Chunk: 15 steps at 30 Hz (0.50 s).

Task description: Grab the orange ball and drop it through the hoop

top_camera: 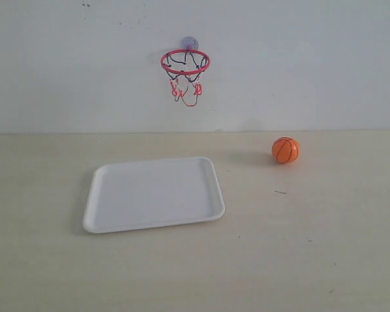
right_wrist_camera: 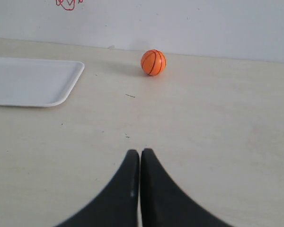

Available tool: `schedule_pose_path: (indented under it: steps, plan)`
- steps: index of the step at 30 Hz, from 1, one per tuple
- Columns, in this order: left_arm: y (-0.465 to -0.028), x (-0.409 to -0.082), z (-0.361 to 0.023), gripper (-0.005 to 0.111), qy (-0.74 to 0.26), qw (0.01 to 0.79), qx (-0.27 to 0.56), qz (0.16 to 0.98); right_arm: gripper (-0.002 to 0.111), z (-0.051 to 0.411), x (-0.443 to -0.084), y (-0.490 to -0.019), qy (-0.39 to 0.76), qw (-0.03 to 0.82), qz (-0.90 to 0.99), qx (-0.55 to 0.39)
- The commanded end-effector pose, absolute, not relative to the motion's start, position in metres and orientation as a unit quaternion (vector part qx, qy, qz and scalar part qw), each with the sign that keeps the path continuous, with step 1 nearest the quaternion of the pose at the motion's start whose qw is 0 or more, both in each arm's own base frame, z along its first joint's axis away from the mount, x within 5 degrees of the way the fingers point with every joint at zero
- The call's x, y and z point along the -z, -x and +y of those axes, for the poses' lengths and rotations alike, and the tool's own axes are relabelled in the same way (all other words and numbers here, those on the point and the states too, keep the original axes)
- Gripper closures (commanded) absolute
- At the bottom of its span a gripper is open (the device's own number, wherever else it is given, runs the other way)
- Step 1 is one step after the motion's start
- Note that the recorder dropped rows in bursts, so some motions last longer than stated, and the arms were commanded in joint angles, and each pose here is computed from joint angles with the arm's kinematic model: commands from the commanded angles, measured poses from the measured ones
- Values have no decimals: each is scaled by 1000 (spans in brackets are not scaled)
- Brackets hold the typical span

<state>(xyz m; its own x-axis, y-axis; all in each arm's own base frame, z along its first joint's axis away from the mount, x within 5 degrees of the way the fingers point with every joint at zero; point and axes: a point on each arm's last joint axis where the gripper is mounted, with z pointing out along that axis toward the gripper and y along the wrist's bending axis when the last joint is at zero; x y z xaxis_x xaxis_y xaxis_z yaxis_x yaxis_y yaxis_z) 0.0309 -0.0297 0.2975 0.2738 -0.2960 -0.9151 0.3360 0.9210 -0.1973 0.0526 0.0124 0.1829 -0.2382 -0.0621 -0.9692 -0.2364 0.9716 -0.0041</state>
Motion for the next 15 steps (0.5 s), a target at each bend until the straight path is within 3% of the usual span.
schedule_pose_path:
  steps: [1,11,14,15]
  plan:
    - [-31,-296,-27,103,17,794,219,566,109,12,-184,-52,98,615,780,-70]
    - [-45,-258,-19,103,43,753,170,634,109,12,-184,-53,98,615,779,-70]
    - [-48,-249,-14,103,109,739,206,632,109,12,-184,-53,98,615,779,-70]
    - [-49,-247,-13,103,168,720,263,619,109,12,-184,-53,98,615,779,-70]
